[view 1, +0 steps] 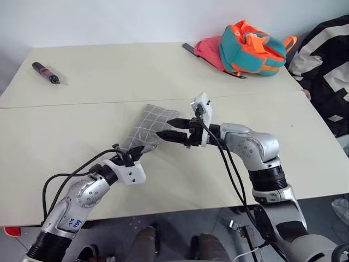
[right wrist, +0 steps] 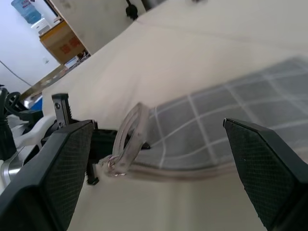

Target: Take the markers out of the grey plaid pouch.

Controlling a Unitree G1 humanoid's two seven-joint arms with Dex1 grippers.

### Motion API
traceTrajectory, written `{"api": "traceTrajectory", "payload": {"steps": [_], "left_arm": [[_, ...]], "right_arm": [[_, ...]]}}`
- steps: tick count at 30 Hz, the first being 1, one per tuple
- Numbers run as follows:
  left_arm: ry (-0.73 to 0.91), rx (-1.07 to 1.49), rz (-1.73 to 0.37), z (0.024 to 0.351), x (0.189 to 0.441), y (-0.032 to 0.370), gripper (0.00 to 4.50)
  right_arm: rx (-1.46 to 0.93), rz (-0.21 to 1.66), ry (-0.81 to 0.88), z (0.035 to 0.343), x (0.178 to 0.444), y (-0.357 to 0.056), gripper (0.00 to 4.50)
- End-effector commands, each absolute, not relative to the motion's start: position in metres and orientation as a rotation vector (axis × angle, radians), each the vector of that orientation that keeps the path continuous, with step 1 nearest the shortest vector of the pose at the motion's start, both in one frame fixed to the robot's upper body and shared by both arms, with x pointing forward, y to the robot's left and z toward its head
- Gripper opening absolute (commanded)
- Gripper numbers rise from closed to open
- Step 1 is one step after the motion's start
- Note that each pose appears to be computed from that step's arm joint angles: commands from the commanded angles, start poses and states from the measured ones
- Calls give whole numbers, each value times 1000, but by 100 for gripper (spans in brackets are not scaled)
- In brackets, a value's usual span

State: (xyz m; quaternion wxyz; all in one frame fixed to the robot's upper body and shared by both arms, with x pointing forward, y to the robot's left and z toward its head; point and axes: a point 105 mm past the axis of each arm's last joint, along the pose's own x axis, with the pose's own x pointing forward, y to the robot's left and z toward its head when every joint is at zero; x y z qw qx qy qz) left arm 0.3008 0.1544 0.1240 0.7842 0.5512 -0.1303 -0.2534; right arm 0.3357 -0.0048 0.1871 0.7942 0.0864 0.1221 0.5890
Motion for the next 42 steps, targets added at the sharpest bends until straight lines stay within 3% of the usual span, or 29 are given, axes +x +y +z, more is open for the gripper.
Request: {"api": "traceTrajectory", "payload": {"steps": [1,6,9,20,31,38,42], "left_arm": [[-304,1199,-532,128,298,153,0],[-307,1195,-530,129,297,152,0],[-306,1198,-534,129,296,152,0],[-307,1190,-530,129,295,151,0],[-340,1001,-527,145,280,159,0],[-386,838,-472,168,271,176,0],[-423,833,-550,176,251,172,0]], "right_arm": [[179,1318,261,193,328,9,447],[225,1331,281,193,325,20,447],[292,1327,291,196,326,24,388],[199,1337,322,179,321,22,6],[321,1194,183,205,351,-12,2],[316,1102,175,194,361,-37,2],[314,882,104,194,391,-69,2]]}}
